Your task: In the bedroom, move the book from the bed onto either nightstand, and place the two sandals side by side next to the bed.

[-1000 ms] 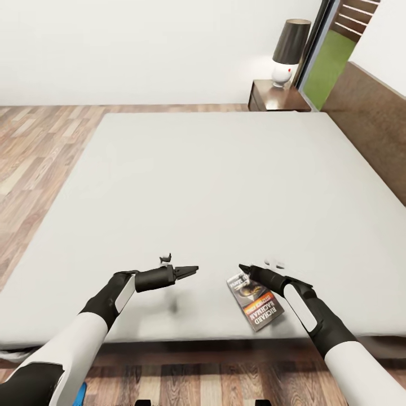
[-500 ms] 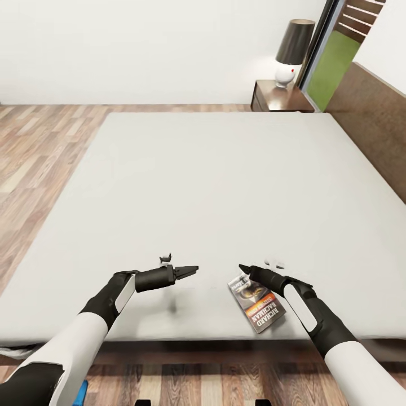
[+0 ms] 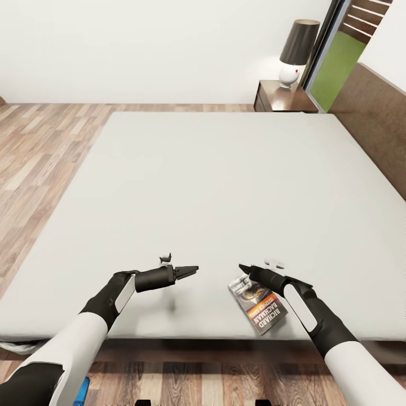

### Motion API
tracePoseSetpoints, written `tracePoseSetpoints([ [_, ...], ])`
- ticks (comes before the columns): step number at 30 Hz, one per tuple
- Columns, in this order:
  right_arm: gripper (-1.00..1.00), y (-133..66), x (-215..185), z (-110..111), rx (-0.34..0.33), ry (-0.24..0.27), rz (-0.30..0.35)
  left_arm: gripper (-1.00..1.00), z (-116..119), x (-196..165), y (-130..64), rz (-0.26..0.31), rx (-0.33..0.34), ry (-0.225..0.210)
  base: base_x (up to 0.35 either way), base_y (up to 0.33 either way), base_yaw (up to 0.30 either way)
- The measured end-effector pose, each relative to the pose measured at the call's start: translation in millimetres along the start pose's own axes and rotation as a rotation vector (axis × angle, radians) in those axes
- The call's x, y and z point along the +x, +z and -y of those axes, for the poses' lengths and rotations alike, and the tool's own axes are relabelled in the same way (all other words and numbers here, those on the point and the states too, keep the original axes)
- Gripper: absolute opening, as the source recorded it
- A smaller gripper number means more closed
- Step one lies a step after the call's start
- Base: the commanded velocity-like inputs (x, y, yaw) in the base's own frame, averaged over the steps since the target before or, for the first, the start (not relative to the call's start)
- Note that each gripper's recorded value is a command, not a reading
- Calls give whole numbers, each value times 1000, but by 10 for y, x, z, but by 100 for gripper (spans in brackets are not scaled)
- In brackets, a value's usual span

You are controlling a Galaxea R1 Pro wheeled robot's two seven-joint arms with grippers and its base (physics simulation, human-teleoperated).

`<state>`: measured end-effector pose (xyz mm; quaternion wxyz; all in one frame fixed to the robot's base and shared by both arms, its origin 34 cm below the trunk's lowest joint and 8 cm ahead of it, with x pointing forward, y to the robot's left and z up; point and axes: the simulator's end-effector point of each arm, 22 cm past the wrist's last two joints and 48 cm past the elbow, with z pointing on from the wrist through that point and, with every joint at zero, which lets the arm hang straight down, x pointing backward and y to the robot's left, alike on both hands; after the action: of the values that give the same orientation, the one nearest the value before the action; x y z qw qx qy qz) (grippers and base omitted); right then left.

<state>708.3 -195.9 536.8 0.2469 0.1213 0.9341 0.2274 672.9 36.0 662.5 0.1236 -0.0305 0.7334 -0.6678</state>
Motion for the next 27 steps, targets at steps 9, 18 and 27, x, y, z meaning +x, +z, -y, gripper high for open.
tracePoseSetpoints([
  [9,100,-2,-1,-1,0,0,0,100,2,1,0,0,0,0,-81,0,0],
  [18,100,-1,3,1,0,1,0,100,1,1,-1,0,0,0,-12,0,0],
  [27,100,-1,1,0,0,1,0,100,1,1,0,0,0,-1,-96,0,0],
])
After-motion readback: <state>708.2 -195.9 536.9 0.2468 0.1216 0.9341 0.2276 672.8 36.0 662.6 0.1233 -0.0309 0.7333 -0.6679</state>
